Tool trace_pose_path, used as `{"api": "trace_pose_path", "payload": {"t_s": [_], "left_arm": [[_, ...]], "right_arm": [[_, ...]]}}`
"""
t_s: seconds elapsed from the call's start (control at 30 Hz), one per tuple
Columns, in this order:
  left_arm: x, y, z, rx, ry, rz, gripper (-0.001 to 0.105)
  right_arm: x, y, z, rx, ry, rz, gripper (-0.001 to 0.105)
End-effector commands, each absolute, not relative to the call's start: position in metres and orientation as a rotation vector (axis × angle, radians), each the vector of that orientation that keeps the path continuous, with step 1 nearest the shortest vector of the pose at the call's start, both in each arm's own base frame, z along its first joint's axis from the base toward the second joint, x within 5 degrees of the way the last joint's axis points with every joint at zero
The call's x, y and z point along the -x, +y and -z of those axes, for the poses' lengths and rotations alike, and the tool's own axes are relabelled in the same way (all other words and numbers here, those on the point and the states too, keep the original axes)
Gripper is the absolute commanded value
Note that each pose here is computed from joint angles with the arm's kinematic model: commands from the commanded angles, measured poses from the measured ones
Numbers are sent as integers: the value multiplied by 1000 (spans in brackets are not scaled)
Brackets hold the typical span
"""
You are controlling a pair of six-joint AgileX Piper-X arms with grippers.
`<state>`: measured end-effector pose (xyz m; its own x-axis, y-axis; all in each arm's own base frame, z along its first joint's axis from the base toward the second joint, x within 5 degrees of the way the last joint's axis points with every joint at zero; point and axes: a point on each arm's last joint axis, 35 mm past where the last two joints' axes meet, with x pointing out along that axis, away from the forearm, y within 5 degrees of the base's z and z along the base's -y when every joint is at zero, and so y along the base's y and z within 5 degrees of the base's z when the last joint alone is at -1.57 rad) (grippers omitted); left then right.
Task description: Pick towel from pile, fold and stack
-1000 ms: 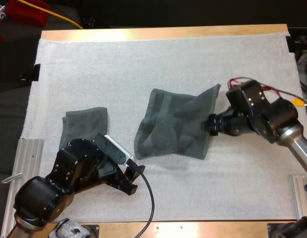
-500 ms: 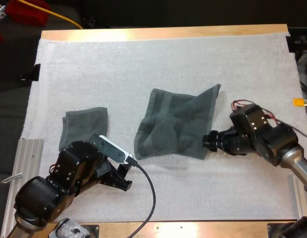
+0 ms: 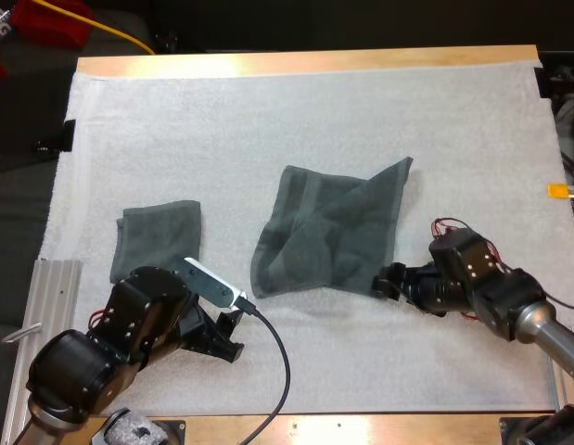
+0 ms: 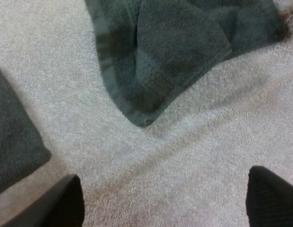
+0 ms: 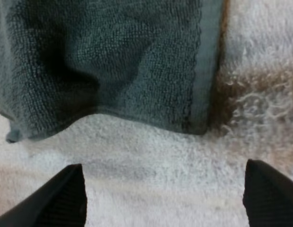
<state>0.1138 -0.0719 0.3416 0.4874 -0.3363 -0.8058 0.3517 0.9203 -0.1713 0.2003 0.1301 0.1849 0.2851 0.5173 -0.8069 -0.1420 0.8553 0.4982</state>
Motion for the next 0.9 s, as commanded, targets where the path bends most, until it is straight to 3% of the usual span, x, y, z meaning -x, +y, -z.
{"api": "trace_pose_path", "payload": {"t_s": [0.0, 0.73, 0.87], "left_arm": [[-114, -72, -341, -20, 980, 400, 68], [-109, -70, -337, -23, 1041, 414, 68], [-109, -70, -337, -22, 1041, 414, 68]], "right_arm": [[-202, 131, -185, -404, 1176, -479, 67], [-221, 144, -126, -544, 1256, -415, 67], [-221, 144, -124, -552, 1263, -414, 59]]}}
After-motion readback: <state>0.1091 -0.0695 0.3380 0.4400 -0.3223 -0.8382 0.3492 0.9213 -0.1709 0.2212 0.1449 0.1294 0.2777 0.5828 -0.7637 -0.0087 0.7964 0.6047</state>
